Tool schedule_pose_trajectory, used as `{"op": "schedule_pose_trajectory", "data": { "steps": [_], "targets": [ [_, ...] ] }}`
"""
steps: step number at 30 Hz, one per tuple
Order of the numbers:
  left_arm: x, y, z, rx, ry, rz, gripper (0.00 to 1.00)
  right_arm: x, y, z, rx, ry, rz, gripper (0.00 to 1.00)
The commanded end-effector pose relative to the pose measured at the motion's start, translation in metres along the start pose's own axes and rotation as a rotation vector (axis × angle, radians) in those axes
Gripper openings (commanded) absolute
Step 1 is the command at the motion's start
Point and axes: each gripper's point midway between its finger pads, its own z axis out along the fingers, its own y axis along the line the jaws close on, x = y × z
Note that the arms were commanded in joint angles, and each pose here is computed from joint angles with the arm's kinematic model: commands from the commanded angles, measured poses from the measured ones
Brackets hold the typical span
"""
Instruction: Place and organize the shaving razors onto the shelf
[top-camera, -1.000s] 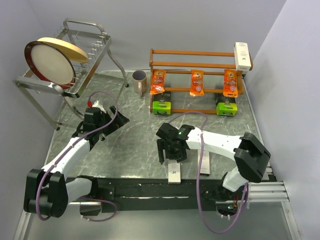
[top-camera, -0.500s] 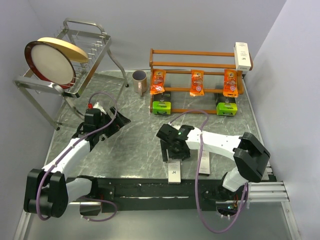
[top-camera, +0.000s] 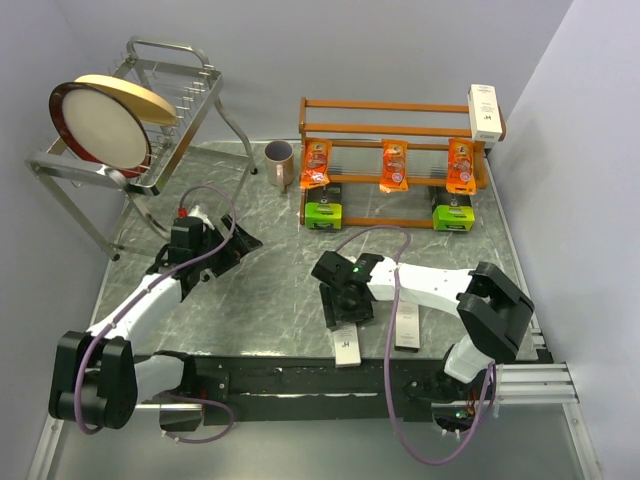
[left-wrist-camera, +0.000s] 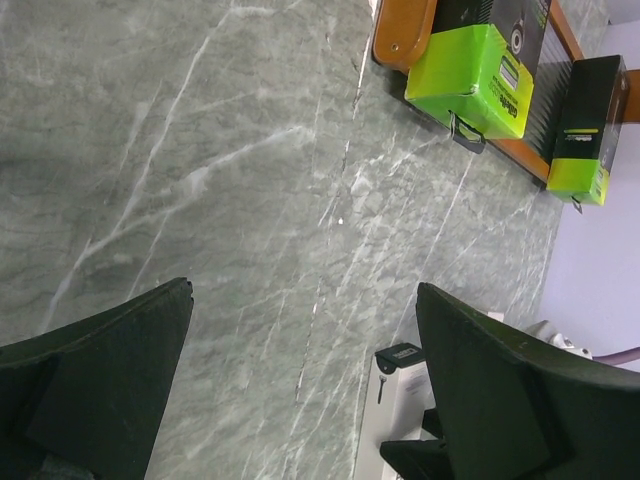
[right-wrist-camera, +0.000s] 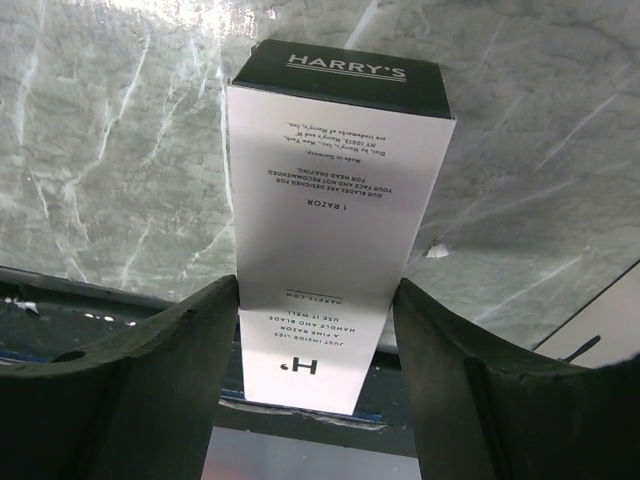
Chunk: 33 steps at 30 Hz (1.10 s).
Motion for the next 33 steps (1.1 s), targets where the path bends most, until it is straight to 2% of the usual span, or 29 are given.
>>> {"op": "schedule_pose_trajectory", "data": {
  "steps": [1,6,8,9,11,12,13,18,19,21,26,27,29,30,32,33],
  "targets": [
    [-0.017,-0.016,0.000,0.036,-0.038,-0.017,0.99,-0.008,-0.004,-0.007,0.002,-0.048,-0.051,0.70],
    [-0.021,-0.016,0.000,0.035,-0.053,-0.006,0.99,-0.004,-0.005,0.005,-0.020,-0.039,-0.084,0.74],
    [-0.020,-0.016,0.000,0.037,-0.055,-0.006,1.00,-0.007,-0.002,0.007,-0.035,-0.044,-0.103,0.72],
    [-0.020,-0.015,0.001,0.036,-0.054,-0.010,1.00,-0.010,0.001,0.008,-0.051,-0.052,-0.113,0.66],
    [-0.019,-0.014,0.001,0.036,-0.054,-0.015,0.99,-0.019,0.001,0.004,-0.065,-0.069,-0.128,0.60],
    [-0.018,-0.014,0.001,0.037,-0.050,-0.020,1.00,-0.024,0.001,0.000,-0.066,-0.083,-0.139,0.53],
    [-0.018,-0.015,0.000,0.038,-0.047,-0.021,0.99,-0.037,0.006,-0.011,-0.085,-0.119,-0.178,0.51],
    [-0.024,-0.033,-0.002,0.088,-0.031,0.005,1.00,-0.105,0.011,-0.088,-0.123,-0.351,-0.284,0.45],
    [-0.024,-0.041,-0.003,0.112,-0.023,0.019,1.00,-0.130,0.019,-0.117,-0.145,-0.445,-0.318,0.44],
    [-0.029,-0.050,0.000,0.131,-0.019,0.040,0.99,-0.160,0.015,-0.148,-0.131,-0.550,-0.312,0.40],
    [-0.044,-0.062,0.007,0.143,-0.032,0.061,1.00,-0.222,0.011,-0.238,-0.103,-0.832,-0.349,0.39],
    [-0.045,-0.062,0.009,0.142,-0.031,0.057,0.99,-0.240,0.010,-0.270,-0.102,-0.925,-0.326,0.40],
    [-0.048,-0.066,0.008,0.151,-0.039,0.057,0.99,-0.274,-0.020,-0.292,-0.010,-1.001,-0.262,0.40],
    [-0.049,-0.067,0.008,0.153,-0.040,0.056,0.99,-0.291,-0.029,-0.326,-0.004,-1.090,-0.222,0.40],
    [-0.050,-0.067,0.008,0.148,-0.046,0.059,0.99,-0.326,-0.070,-0.337,0.101,-1.130,-0.150,0.41],
    [-0.050,-0.066,0.008,0.146,-0.045,0.061,0.99,-0.338,-0.083,-0.368,0.118,-1.200,-0.116,0.42]
  ]
}}
